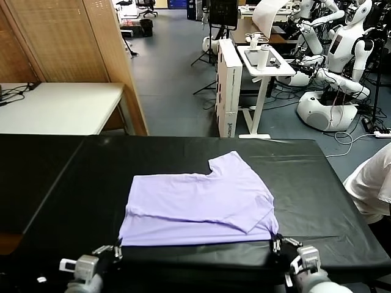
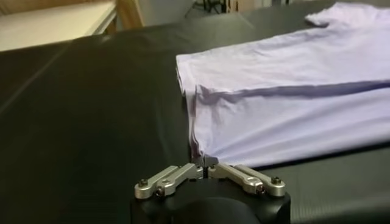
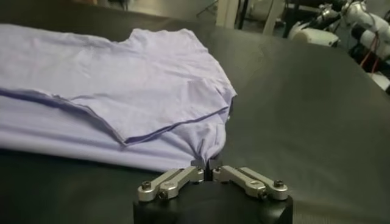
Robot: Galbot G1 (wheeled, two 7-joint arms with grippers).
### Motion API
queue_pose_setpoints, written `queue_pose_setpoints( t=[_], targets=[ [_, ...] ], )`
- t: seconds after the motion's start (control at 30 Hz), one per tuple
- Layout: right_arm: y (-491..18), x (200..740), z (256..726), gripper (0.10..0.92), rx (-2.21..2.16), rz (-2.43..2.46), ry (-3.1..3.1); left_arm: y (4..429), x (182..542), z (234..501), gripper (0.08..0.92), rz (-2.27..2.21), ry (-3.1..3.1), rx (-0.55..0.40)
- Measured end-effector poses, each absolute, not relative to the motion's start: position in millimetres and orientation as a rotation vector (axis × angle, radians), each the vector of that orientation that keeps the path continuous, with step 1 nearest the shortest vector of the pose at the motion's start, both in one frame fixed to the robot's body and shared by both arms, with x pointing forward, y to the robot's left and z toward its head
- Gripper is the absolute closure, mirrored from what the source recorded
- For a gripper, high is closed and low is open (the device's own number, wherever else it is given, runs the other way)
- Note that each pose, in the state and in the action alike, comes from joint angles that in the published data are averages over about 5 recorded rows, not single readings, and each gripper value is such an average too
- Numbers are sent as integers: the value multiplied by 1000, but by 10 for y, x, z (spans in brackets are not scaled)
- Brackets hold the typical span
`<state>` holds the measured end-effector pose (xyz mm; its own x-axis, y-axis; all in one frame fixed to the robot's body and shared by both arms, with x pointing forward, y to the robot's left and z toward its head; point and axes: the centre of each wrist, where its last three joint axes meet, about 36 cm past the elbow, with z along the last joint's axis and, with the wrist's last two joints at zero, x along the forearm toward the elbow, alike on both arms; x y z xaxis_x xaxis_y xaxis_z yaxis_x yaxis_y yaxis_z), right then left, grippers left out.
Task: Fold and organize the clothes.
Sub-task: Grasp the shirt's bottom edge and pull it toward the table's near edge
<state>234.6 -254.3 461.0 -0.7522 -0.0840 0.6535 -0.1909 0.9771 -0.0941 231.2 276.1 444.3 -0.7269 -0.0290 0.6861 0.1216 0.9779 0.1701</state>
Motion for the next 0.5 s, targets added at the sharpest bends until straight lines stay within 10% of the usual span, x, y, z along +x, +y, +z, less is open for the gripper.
queue_pose_setpoints(
  t=[0.33, 0.5],
  targets=[
    [-2477, 2196, 4712, 854, 193, 186, -2405, 2788, 2249, 4488, 852, -282, -2362, -21],
    [-2474, 2209, 4726, 685, 195, 175, -2417, 2792, 2243, 4515, 852, -286, -2365, -18]
  ],
)
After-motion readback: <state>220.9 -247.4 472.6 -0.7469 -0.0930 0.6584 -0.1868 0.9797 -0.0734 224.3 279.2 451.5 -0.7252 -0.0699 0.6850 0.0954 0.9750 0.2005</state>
